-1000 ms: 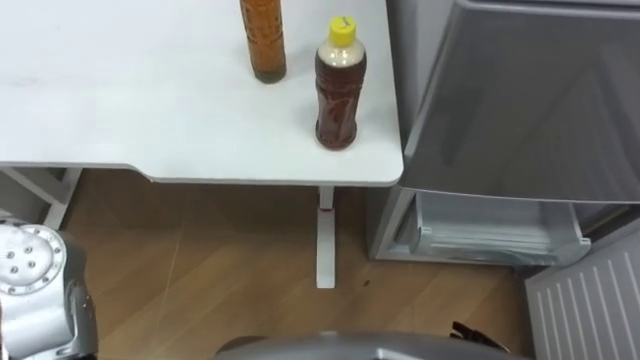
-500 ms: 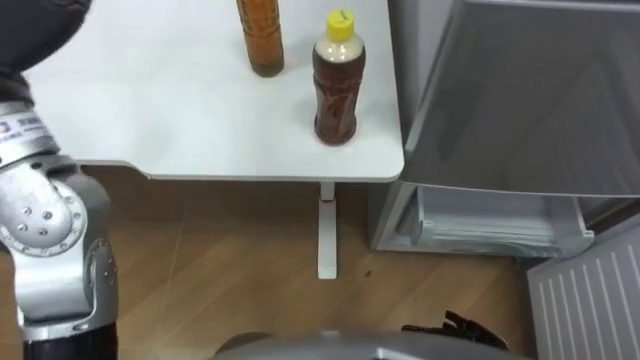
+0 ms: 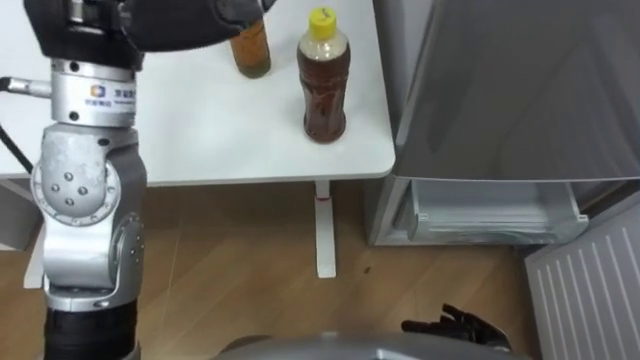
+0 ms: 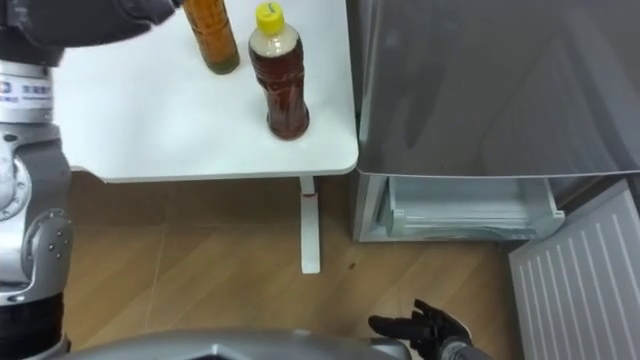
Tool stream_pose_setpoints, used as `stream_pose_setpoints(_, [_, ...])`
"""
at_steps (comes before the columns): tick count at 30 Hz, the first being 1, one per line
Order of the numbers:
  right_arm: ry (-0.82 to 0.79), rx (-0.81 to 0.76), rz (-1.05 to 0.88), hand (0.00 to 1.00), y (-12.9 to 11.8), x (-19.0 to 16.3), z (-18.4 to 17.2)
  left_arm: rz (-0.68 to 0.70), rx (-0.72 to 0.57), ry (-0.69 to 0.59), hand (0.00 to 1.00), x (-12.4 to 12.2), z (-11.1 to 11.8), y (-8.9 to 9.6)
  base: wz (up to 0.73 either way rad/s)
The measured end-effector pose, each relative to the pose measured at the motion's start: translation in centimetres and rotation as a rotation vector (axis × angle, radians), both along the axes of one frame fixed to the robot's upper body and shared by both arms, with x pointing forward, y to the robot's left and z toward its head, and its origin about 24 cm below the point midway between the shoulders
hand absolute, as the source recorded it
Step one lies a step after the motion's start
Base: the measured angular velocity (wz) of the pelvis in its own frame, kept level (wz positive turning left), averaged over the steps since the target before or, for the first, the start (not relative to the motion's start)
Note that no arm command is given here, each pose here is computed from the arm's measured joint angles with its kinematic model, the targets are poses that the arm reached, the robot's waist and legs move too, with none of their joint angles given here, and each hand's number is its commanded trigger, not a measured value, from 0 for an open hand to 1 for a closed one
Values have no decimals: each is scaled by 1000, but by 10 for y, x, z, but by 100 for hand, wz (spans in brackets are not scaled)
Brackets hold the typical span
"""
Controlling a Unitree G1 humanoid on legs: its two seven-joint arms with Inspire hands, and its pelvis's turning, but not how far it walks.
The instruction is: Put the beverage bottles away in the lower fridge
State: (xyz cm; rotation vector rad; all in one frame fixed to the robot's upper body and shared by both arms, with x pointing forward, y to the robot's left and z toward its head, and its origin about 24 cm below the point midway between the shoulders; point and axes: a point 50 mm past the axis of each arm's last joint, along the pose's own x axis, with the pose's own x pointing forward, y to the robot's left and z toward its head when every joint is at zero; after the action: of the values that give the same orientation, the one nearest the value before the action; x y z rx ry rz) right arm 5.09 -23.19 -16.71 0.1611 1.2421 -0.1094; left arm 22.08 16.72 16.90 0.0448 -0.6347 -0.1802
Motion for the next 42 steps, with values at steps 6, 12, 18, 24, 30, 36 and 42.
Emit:
stream_pose_setpoints(6, [1,5,5,0,-4,1,1,-165,38,31,0,0,-4,-15,-6])
stream_pose_setpoints(12, [9,9,1,0,-3,2,1,-275,65,71,0,-1,-9,-24,-1])
stream_pose_setpoints(18, [15,11,0,0,-2,2,0,-306,80,88,0,0,-10,-26,0])
stream_pose_setpoints(24, [15,11,1,0,-2,2,0,-322,90,87,0,-1,-11,-27,-1])
stream_pose_setpoints(30, [17,-2,8,0,-2,2,0,-343,89,117,0,0,-17,-31,0])
stream_pose_setpoints(36, [19,-18,12,0,-3,4,0,-359,91,136,0,0,-21,-34,0])
stream_pose_setpoints(42, [18,-17,15,0,-3,5,1,-361,86,259,0,2,-44,-32,0])
